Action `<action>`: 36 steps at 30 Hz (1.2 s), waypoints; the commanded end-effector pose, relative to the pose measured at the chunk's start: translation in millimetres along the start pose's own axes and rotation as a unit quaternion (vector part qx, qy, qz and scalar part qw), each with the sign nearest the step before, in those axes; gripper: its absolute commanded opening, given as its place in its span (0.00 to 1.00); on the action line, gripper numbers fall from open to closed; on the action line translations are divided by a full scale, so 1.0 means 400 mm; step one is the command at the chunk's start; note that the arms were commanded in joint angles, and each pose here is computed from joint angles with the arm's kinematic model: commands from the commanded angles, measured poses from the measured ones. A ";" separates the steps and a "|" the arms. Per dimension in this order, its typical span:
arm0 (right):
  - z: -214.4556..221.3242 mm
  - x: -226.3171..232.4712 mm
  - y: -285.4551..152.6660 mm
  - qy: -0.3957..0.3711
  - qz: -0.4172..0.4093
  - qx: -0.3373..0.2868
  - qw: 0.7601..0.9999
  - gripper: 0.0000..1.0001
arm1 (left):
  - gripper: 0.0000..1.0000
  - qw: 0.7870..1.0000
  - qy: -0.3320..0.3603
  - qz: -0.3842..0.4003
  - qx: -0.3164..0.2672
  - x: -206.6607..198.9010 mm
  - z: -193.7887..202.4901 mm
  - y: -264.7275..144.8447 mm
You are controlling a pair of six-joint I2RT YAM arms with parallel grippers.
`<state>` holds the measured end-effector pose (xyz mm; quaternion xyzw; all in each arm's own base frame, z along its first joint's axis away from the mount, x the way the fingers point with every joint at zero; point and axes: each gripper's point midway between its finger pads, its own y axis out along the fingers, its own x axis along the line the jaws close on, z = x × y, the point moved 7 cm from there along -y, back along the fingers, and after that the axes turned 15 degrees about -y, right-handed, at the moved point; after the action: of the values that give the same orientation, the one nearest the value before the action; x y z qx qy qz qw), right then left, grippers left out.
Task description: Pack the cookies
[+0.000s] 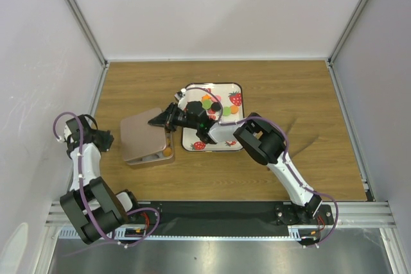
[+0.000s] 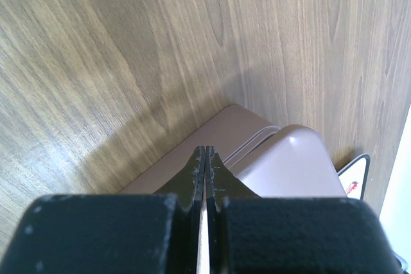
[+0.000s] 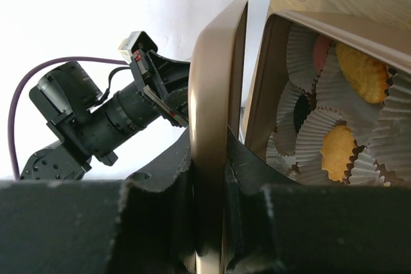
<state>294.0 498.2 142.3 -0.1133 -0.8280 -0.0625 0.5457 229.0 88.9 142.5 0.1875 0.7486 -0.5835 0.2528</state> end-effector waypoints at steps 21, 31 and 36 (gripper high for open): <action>-0.005 0.045 -0.013 -0.027 -0.009 -0.027 0.999 0.01 | 0.00 0.999 0.025 0.022 0.024 -0.021 -0.003 0.026; -0.009 0.049 -0.028 -0.021 -0.017 -0.034 0.999 0.16 | 0.09 0.998 0.047 0.026 0.042 -0.018 0.016 0.044; -0.027 0.044 -0.048 -0.020 -0.011 -0.044 0.999 0.27 | 0.12 0.997 0.057 0.026 0.050 -0.018 0.027 0.053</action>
<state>285.2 487.0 118.9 -0.1413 -0.8217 -0.0497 0.5499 242.6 84.9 127.2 0.2262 0.7282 -0.6083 0.2204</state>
